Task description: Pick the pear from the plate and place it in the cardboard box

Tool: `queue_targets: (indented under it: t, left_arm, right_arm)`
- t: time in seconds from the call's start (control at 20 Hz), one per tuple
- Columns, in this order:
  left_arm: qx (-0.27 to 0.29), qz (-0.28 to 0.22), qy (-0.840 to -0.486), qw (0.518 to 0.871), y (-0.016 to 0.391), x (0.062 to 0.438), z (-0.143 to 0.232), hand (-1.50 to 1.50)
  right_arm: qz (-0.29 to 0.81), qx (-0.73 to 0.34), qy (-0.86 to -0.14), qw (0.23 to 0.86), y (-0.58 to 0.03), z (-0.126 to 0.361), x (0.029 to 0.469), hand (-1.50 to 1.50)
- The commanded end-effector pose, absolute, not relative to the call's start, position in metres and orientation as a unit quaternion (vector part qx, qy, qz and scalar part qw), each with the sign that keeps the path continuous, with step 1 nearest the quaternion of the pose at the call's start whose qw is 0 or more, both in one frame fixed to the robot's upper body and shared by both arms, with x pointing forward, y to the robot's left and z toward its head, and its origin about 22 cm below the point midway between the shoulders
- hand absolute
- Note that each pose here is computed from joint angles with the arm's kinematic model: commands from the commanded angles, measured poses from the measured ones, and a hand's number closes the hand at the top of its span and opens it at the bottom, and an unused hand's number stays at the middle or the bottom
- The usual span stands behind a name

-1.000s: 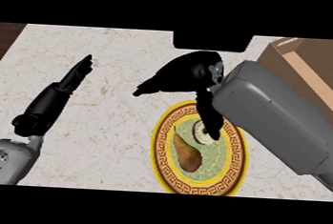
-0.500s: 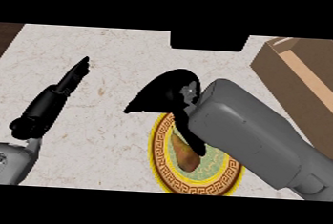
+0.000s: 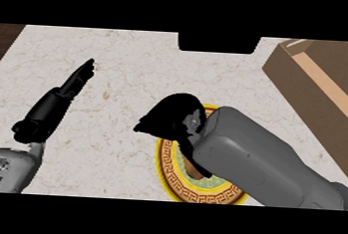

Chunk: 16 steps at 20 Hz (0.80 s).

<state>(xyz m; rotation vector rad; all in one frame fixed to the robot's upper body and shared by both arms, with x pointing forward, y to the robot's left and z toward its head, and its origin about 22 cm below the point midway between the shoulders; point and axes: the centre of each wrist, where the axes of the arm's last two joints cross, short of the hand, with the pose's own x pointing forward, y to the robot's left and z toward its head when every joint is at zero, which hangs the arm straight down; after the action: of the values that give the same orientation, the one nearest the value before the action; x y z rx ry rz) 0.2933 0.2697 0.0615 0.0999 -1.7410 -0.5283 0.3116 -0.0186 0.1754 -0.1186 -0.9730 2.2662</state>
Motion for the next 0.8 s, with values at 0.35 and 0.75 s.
queue_targets:
  t: [0.35,0.75]
  left_arm:
    - [0.041,-0.229,-0.758,0.61,0.265,0.296,0.052,0.0]
    - [0.045,-0.231,-0.759,0.607,0.274,0.291,0.077,0.0]
  right_arm:
    - [0.882,-0.087,-0.344,0.311,0.003,0.14,0.295,-1.5]
    - [0.884,-0.081,-0.336,0.316,-0.022,0.11,0.294,-1.5]
